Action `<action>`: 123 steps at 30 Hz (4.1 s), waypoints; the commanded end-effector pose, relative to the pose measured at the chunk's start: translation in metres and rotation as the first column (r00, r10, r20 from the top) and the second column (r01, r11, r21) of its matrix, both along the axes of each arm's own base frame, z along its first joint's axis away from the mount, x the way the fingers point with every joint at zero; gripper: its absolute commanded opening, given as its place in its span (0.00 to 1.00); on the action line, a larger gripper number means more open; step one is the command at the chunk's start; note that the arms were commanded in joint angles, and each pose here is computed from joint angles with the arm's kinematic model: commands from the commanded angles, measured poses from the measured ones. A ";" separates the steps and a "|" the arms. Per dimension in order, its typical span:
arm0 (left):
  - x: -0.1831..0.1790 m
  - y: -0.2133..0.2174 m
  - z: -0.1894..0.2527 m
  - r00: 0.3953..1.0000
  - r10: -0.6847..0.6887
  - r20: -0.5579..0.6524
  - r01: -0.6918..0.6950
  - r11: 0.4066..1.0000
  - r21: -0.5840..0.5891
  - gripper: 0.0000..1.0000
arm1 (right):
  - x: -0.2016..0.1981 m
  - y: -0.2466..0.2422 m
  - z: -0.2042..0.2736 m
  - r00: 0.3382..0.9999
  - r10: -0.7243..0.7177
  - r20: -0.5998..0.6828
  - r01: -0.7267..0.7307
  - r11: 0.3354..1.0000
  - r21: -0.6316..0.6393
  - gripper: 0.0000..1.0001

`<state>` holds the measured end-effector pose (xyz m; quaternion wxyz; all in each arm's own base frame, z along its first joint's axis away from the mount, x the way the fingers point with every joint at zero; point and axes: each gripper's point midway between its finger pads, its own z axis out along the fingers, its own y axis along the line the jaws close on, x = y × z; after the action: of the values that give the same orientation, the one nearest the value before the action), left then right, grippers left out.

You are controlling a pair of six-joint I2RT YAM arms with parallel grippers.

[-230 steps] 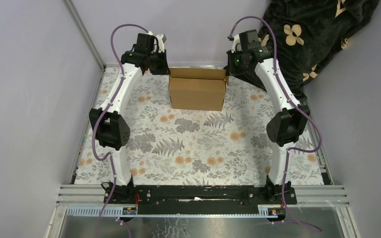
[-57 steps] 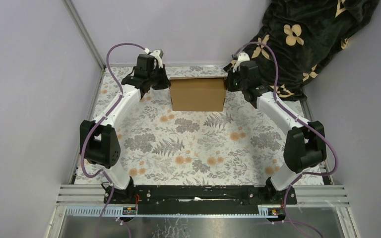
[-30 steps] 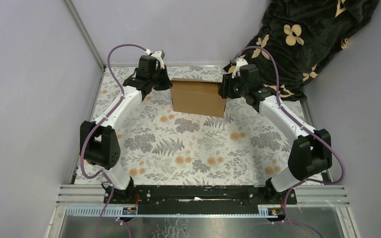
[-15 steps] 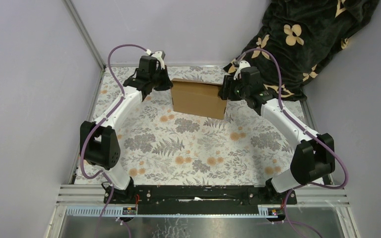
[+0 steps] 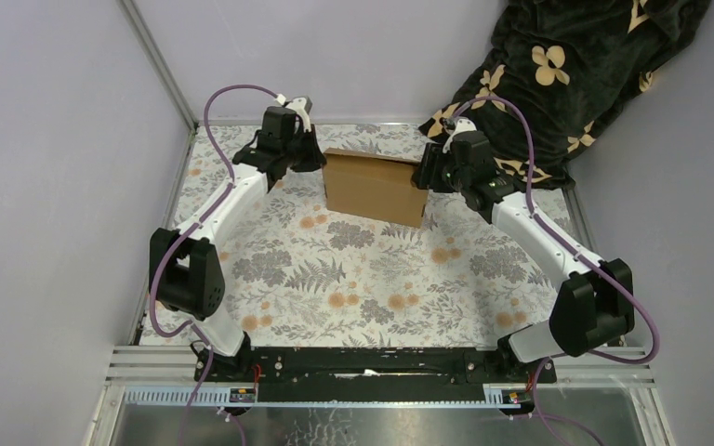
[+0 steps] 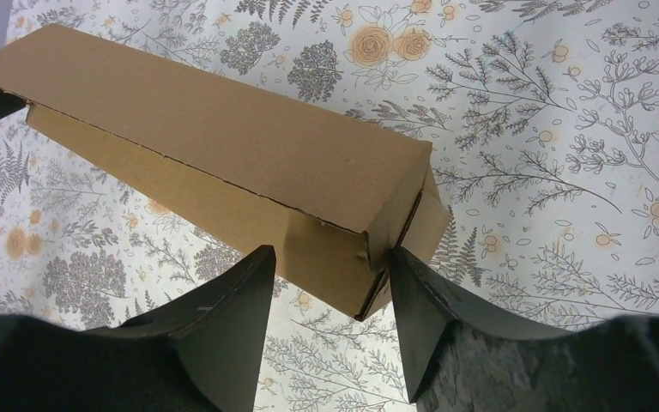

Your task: Fold the paper box

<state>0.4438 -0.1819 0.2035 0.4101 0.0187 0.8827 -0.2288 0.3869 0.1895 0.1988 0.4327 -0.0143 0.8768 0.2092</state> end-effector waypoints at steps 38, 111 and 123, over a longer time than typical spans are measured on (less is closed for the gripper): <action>-0.039 -0.014 -0.044 0.986 -0.022 -0.165 0.024 1.000 0.010 0.01 | 0.031 -0.033 0.081 0.969 -0.221 0.106 0.224 0.975 -0.012 0.39; -0.057 -0.016 -0.062 0.982 0.163 -0.090 -0.150 0.979 0.136 0.03 | -0.079 -0.039 -0.014 0.983 -0.071 -0.169 0.065 0.997 -0.042 0.10; -0.051 -0.021 -0.042 0.988 0.148 -0.053 -0.141 0.983 0.120 0.26 | -0.067 -0.059 0.039 0.986 -0.166 -0.028 0.165 0.984 -0.062 0.21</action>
<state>0.4117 -0.2095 0.1965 0.4546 -0.0400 0.8706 -0.1839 0.3132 0.1342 0.2041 0.3927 0.0432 0.9063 0.1500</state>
